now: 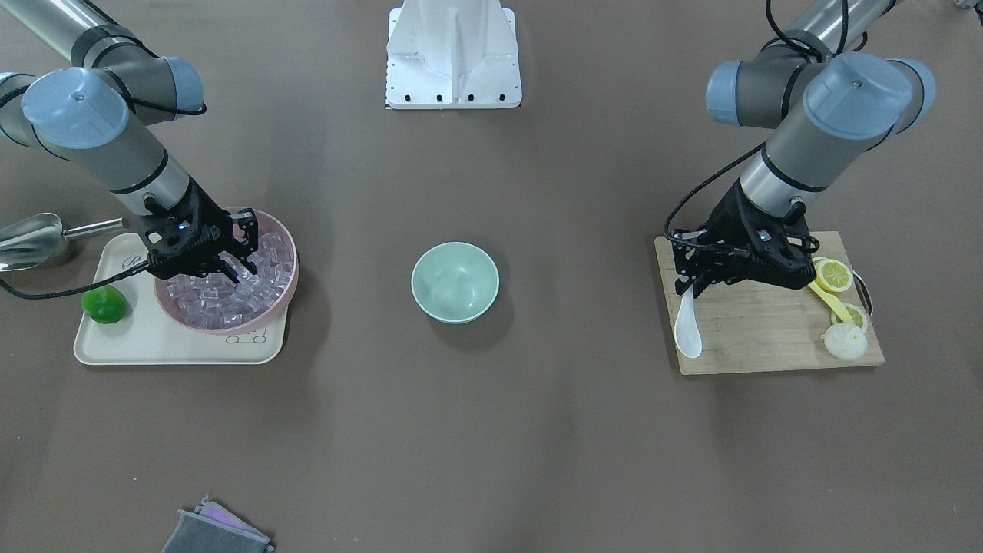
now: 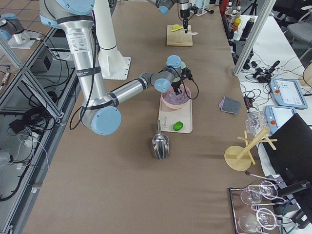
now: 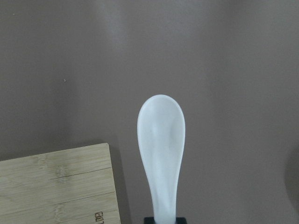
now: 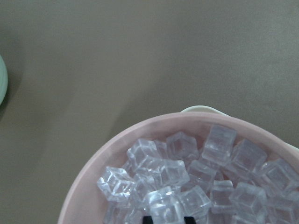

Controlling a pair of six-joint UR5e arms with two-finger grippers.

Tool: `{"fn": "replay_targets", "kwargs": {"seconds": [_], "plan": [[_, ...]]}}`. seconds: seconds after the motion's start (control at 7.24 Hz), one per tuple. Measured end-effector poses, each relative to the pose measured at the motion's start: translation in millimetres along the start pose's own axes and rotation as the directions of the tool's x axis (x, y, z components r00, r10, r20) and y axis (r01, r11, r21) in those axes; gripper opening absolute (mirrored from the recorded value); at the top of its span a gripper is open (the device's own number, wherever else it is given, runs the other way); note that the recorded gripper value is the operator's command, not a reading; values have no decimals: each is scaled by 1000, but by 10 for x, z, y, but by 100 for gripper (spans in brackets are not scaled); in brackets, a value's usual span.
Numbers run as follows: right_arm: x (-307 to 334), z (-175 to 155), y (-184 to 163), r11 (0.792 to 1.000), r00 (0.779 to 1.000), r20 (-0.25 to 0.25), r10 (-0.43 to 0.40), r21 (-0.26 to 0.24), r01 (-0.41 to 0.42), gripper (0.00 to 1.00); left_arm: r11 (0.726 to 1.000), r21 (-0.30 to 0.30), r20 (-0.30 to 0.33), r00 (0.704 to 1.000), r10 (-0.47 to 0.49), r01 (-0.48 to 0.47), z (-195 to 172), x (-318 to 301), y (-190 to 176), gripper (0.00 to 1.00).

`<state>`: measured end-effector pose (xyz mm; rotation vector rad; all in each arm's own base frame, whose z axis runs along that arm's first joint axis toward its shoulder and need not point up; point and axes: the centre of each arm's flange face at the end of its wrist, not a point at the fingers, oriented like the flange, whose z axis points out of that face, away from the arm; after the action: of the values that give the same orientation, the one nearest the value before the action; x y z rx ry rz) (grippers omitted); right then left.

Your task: Put spoon and ice into bowl

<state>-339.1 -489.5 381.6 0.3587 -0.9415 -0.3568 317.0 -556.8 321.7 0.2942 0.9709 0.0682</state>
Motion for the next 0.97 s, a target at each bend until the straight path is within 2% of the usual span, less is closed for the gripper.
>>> {"fn": "replay_targets", "kwargs": {"seconds": [0.41,0.69,0.97], "plan": [[-79,-278,-235,998,998,31,48,44,-49,0,1000,5,-27,1000,11,-10,-33,321,-65,0],[-321,-411,-487,991,992,63,105,79,-110,0,1000,-21,-52,999,-12,11,95,1131,50,0],[-556,-461,-706,980,983,85,161,108,-169,0,998,-40,-37,998,-49,47,403,2054,434,0]]}}
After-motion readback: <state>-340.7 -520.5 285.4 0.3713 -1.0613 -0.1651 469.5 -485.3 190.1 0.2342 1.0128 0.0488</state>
